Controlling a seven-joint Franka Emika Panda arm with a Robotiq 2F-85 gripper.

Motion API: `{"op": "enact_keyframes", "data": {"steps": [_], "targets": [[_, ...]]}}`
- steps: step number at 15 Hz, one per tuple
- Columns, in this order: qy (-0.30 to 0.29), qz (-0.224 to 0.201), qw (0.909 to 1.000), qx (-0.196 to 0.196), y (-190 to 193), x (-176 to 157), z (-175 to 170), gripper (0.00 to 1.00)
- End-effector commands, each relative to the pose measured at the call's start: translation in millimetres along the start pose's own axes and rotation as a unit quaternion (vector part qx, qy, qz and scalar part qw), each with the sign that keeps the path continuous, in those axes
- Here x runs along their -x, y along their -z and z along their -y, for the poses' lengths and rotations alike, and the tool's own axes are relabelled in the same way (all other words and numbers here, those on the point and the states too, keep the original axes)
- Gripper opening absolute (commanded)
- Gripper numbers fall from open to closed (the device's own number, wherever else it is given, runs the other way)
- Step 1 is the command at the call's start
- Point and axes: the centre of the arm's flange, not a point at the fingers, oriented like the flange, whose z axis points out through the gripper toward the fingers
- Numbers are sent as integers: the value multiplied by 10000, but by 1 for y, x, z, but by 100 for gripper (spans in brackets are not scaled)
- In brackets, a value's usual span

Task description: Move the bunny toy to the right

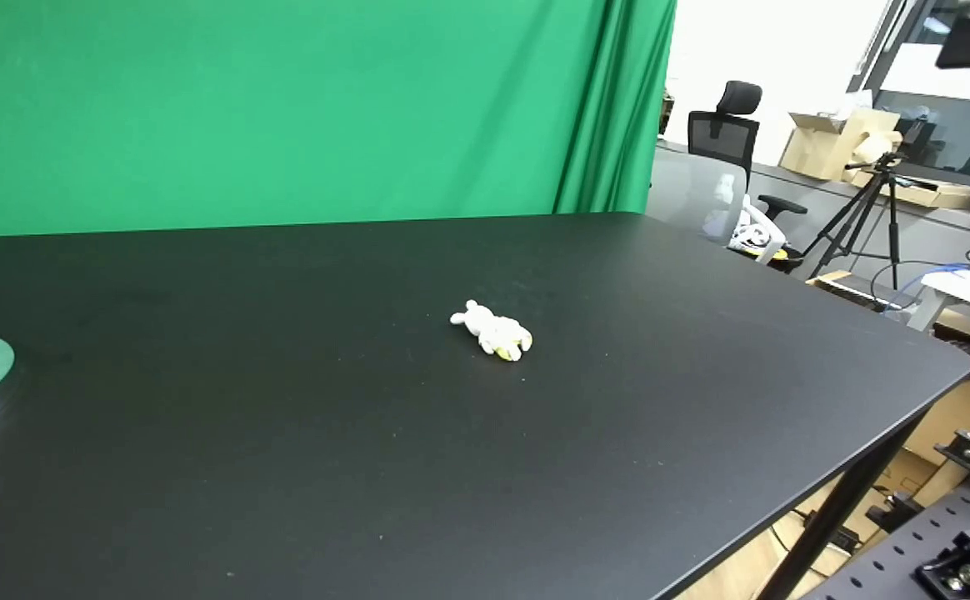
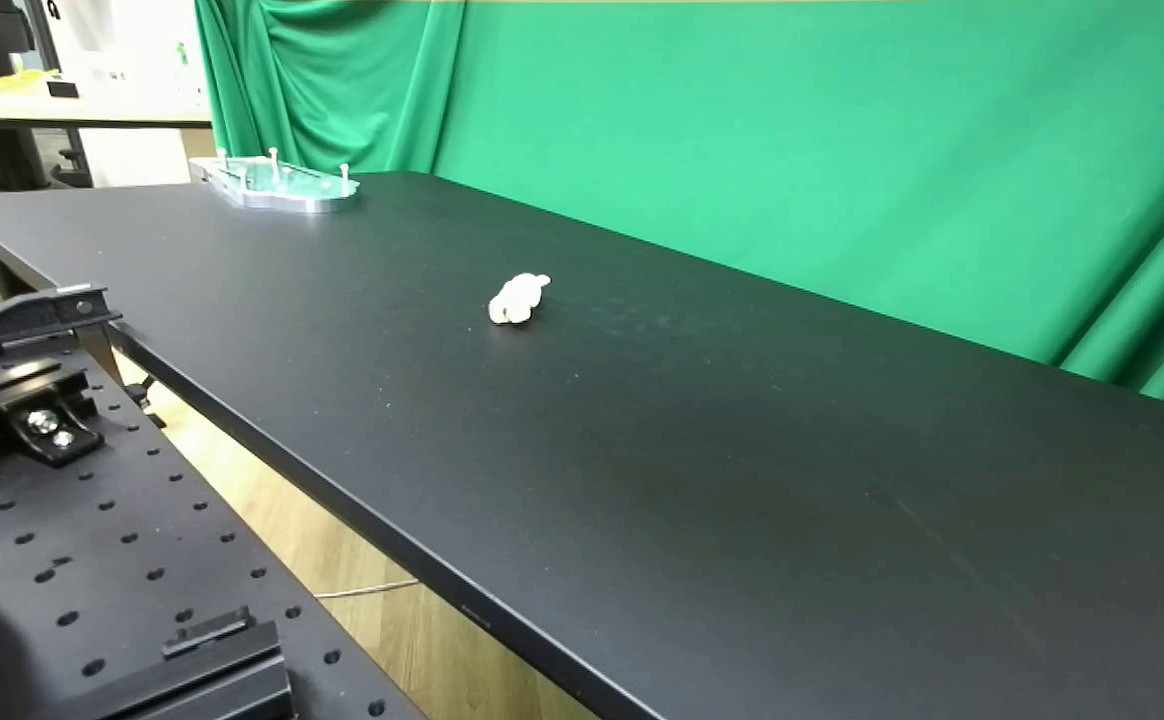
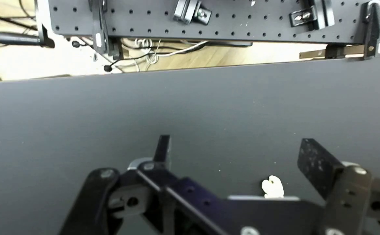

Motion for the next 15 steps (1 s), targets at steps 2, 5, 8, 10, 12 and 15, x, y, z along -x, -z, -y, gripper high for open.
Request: {"op": "enact_keyframes", "data": {"steps": [2, 5, 8, 10, 12, 15], "targets": [[819, -270, 9913, 990, -49, -44, 61, 100], [1461, -594, 9767, 1455, -78, -68, 102, 100], [1676, -840, 9722, 1403, -100, -96, 129, 100], [1630, -806, 9753, 1253, -122, -110, 139, 100], [1553, -633, 9804, 1032, -148, -119, 145, 100], [1494, -436, 9852, 714, -183, -131, 153, 100]]}}
